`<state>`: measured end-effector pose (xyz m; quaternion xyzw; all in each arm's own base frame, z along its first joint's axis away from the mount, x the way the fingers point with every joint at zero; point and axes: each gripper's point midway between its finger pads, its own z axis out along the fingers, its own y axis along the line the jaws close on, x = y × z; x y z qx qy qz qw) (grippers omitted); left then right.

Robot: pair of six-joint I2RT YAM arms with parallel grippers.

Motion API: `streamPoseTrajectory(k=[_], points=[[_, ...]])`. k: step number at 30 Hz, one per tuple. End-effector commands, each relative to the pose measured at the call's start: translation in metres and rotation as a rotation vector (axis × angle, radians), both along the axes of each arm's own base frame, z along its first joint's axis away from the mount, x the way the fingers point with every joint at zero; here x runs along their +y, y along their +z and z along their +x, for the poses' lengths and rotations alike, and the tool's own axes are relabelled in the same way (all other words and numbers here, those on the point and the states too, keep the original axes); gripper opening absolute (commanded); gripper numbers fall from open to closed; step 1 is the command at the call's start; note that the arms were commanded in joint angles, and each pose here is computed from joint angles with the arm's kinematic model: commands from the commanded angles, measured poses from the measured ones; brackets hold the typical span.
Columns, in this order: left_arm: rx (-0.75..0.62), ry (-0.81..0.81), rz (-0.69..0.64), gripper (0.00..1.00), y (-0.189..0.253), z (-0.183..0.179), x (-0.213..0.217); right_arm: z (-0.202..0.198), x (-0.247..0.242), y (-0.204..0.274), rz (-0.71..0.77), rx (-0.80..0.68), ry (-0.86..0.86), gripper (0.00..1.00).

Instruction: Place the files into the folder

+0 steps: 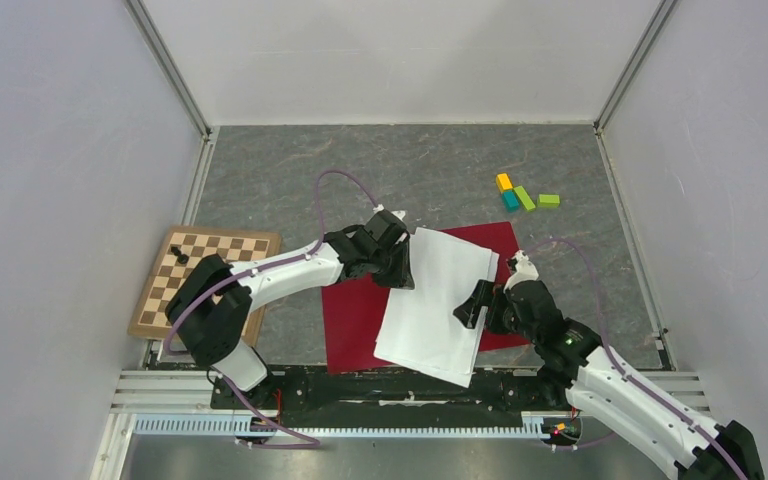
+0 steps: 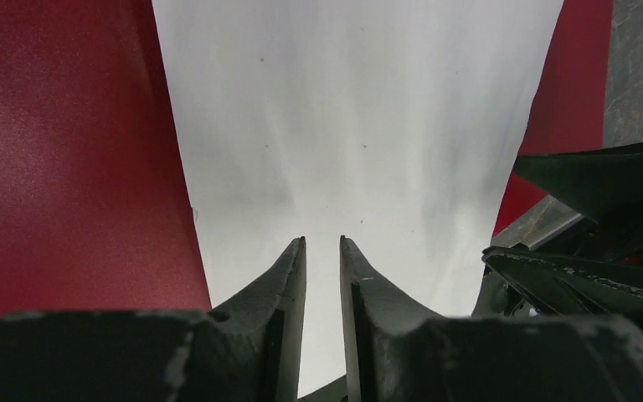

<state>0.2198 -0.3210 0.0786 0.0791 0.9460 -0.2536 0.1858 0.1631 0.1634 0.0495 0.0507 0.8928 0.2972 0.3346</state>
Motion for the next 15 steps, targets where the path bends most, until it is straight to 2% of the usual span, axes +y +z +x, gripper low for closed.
streamPoseTrajectory(k=[1, 8, 15], points=[[-0.018, 0.031, -0.002, 0.25, -0.002, 0.004, -0.001, 0.020, -0.024, 0.028, -0.121, -0.128, -0.079, 0.98], [-0.009, 0.030, 0.032, 0.14, -0.015, 0.000, 0.005, 0.034, -0.032, 0.016, -0.199, -0.187, -0.085, 0.98], [0.019, 0.018, 0.064, 0.10, -0.033, -0.004, 0.002, 0.040, -0.034, 0.009, -0.185, -0.190, -0.105, 0.98]])
